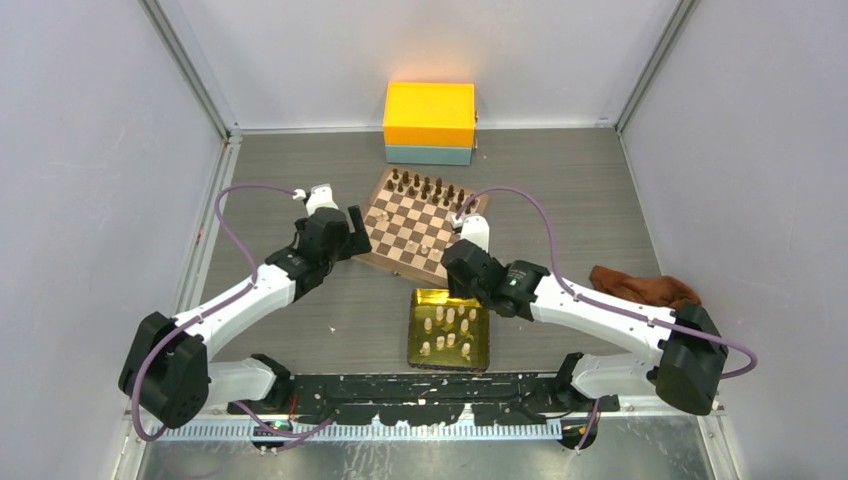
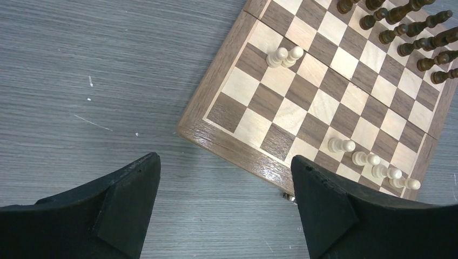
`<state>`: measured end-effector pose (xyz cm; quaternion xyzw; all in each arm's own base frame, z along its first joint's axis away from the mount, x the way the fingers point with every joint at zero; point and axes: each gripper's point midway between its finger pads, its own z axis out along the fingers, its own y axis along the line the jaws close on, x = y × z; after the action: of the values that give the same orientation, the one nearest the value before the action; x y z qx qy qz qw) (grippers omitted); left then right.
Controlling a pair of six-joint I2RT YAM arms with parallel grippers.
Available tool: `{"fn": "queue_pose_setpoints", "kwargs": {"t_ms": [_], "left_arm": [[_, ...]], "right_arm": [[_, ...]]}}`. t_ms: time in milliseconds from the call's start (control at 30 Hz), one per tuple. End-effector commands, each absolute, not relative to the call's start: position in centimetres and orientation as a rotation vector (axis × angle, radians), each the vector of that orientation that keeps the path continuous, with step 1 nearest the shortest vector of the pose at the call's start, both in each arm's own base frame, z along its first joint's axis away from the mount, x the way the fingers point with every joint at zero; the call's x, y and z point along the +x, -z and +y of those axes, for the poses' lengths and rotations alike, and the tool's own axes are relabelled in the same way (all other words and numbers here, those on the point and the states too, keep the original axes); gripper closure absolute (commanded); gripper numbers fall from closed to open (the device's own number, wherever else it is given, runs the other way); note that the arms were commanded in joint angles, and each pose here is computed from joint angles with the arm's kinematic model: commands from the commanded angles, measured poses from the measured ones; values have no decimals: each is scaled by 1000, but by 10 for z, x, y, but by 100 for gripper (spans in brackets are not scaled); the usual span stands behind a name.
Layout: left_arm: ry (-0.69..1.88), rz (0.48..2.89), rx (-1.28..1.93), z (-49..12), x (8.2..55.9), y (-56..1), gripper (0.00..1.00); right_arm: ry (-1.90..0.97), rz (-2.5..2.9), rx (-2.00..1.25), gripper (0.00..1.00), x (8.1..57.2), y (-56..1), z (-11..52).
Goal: Set up the chess pieces on the board
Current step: Pick up the chess piece from the storage box.
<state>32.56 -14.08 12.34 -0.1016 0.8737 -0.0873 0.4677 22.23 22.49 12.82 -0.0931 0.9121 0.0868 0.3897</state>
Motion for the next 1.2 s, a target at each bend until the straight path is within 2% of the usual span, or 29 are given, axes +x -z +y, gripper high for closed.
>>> {"fn": "queue_pose_setpoints", "kwargs": {"t_ms": [0,600,1167], "left_arm": [[246,2093,-231,-147,332,-136,9],[247,2072,-239,-143,328,-145,10],[245,2066,-250,-140,326,-147,10]], "right_arm": [[-253,2292,-113,56,220,-136,222],[-299,2320,-93,62,200,-132,229],[-312,2300,-247,62,161,-148,241]]}}
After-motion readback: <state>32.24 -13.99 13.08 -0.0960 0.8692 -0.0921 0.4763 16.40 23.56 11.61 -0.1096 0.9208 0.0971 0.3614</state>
